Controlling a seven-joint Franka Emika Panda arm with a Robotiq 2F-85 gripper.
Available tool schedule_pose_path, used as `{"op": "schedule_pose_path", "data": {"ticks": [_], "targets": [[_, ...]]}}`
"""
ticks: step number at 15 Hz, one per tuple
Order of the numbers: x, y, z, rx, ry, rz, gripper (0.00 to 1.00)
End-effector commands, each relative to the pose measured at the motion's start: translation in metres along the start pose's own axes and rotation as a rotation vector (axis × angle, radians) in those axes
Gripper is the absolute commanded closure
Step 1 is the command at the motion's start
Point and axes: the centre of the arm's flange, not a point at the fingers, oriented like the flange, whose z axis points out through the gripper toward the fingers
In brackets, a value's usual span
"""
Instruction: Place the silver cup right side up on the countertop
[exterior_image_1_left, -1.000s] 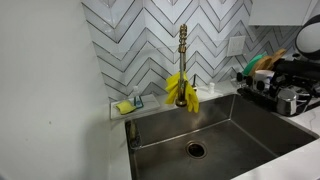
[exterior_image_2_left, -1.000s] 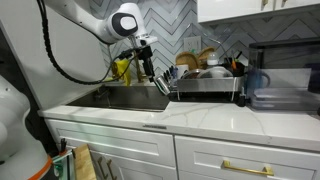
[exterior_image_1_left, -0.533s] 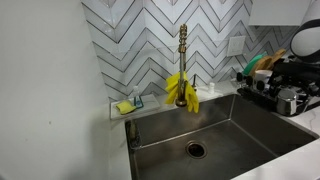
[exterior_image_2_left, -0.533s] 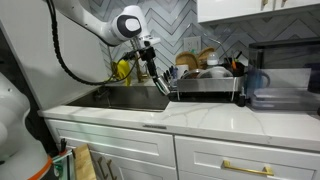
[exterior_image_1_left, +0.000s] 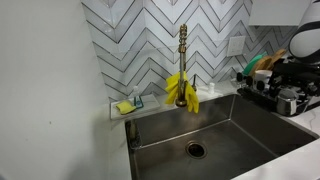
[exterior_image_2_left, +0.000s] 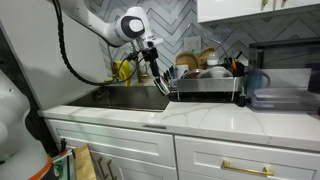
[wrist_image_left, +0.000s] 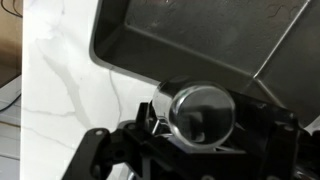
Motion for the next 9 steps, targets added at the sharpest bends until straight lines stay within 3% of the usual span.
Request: {"op": "schedule_pose_path", "data": {"ticks": [1,5,7,9], "targets": [[0.002,-0.0032,0.0077,-0.003,0.005,-0.008,0.04],[0.0019,-0.0045,0.012,-0.008,0.002,-0.007,0.05],[0.002,-0.0049,0.0127,-0.009,0.0,-0.008,0.18],[0.0025,-0.0054,0.013,-0.01,0.0,-0.007,0.38]]}}
